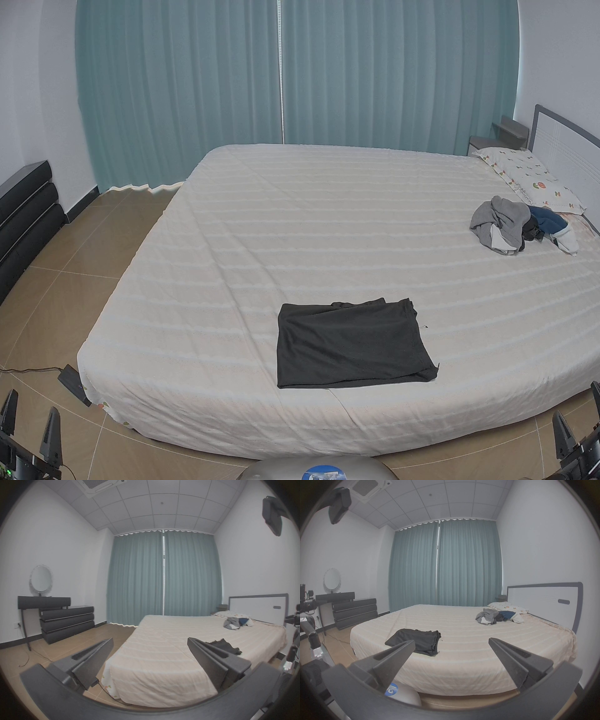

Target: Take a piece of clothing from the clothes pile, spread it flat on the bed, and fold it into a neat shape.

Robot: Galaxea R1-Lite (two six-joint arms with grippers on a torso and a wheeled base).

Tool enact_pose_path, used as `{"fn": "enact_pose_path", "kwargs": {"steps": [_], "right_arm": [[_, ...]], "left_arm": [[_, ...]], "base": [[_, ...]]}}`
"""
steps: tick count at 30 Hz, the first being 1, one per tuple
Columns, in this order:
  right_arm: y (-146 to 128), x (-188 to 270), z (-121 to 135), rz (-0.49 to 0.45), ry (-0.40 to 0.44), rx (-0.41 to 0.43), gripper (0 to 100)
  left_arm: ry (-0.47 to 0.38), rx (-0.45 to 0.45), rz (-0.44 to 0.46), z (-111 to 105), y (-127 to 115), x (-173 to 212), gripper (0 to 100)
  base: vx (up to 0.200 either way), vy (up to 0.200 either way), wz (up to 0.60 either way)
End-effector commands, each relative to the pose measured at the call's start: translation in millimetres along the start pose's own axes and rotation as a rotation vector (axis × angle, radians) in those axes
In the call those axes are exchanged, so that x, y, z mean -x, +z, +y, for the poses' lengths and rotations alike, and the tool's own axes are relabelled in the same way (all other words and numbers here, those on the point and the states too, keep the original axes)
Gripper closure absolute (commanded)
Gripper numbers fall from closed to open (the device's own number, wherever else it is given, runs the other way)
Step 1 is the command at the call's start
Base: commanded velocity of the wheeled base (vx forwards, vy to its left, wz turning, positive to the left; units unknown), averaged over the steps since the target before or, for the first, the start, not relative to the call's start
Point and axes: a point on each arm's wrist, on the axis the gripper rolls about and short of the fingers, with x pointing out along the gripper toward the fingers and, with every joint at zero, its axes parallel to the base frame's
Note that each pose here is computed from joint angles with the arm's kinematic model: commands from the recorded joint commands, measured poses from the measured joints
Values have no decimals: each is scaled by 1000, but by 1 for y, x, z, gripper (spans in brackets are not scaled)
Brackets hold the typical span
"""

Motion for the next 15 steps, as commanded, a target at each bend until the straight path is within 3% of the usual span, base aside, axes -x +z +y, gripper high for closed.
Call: {"fn": "enact_pose_path", "kwargs": {"steps": [1, 4, 15], "right_arm": [[-7, 0, 0, 40, -30, -36, 0], [-7, 0, 0, 38, -33, -39, 0], [-7, 0, 0, 41, -31, -39, 0]], "left_arm": [[-56, -26, 51, -1, -9, -1, 0], [-94, -34, 92, -2, -13, 0, 0], [-88, -33, 84, -2, -12, 0, 0]], "base": [[0, 0, 0], [0, 0, 0], [0, 0, 0]]}}
